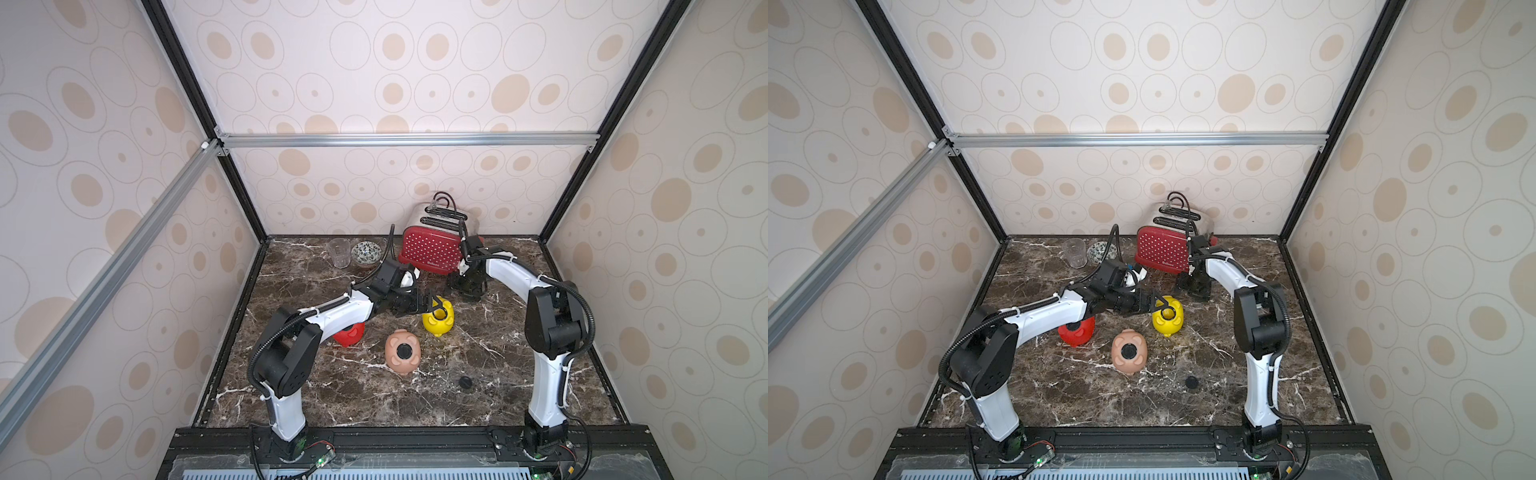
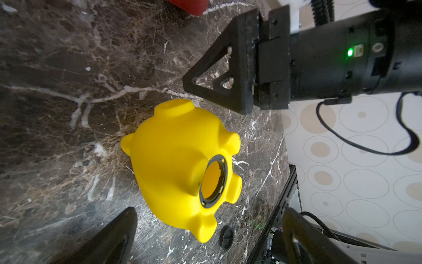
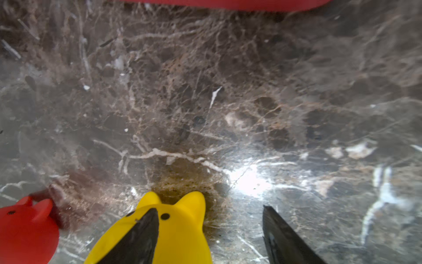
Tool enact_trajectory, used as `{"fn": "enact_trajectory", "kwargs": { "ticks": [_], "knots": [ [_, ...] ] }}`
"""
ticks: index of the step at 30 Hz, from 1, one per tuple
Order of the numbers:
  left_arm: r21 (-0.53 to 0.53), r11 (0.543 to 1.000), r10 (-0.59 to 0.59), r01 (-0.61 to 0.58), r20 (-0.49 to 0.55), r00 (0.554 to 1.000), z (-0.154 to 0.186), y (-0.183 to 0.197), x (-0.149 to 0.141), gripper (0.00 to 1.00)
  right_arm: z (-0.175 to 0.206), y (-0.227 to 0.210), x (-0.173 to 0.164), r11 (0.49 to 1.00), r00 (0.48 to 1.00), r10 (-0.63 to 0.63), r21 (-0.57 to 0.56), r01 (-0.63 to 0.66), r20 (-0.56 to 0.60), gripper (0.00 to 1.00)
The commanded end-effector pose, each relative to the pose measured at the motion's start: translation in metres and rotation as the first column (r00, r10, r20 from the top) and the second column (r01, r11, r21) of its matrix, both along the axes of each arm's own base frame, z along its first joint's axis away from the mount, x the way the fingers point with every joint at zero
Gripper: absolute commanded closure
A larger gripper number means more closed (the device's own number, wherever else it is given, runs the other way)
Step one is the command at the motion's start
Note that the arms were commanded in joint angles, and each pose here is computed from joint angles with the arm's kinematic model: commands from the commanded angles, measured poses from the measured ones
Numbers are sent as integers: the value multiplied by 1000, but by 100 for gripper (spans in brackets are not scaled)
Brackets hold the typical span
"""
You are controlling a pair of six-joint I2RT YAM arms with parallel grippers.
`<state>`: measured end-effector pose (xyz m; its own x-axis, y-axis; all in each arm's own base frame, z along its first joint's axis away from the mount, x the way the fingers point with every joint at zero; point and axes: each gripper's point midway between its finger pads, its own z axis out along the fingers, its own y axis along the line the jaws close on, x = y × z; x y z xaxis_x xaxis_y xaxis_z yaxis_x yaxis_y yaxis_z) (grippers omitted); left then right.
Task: Close piggy banks
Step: Adjust the piggy bank at the center of the board.
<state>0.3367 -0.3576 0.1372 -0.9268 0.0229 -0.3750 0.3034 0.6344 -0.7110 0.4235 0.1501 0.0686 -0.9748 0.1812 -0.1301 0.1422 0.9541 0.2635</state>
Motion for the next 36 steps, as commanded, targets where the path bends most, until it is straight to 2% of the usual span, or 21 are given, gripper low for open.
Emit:
{"fn": "enact_trajectory", "kwargs": {
  "ticks": [1, 5, 10, 16, 19, 22, 24, 28, 32, 36],
  "knots": [
    [-5, 1000, 11, -11, 60, 998, 22, 10, 1, 2, 26, -16, -7, 997, 999, -10, -78, 14, 51, 25],
    [-15, 999, 43, -41, 96, 994, 41, 26, 4, 3, 56, -39, -21, 988, 990, -34, -143, 53, 136, 23],
    [-25, 994, 105, -102, 154, 982, 66, 61, 5, 4, 83, -60, -64, 980, 986, -24, -190, 55, 164, 26],
    [26, 987, 146, -157, 246, 958, 96, 105, -12, 3, 101, -72, -125, 986, 977, -3, -160, 38, 212, 31],
    [57, 984, 146, -170, 293, 945, 109, 123, -25, 3, 105, -66, -154, 995, 973, 44, -97, -23, 226, 38],
    [94, 978, 147, -189, 339, 929, 117, 140, -39, 2, 99, -57, -180, 997, 972, 75, -24, -71, 225, 52],
    [122, 969, 158, -215, 363, 918, 119, 154, -49, 2, 90, -43, -197, 993, 970, 106, 32, -116, 220, 57],
    [138, 955, 186, -263, 411, 892, 128, 175, -67, 1, 66, -35, -223, 988, 978, 146, 26, -151, 152, 59],
    [143, 946, 199, -292, 455, 868, 134, 191, -82, 1, 61, -20, -230, 974, 962, 224, -30, -223, 158, 59],
    [185, 932, 194, -313, 474, 859, 132, 204, -92, 1, 36, -16, -241, 974, 972, 227, -30, -225, 66, 62]
  ]
}}
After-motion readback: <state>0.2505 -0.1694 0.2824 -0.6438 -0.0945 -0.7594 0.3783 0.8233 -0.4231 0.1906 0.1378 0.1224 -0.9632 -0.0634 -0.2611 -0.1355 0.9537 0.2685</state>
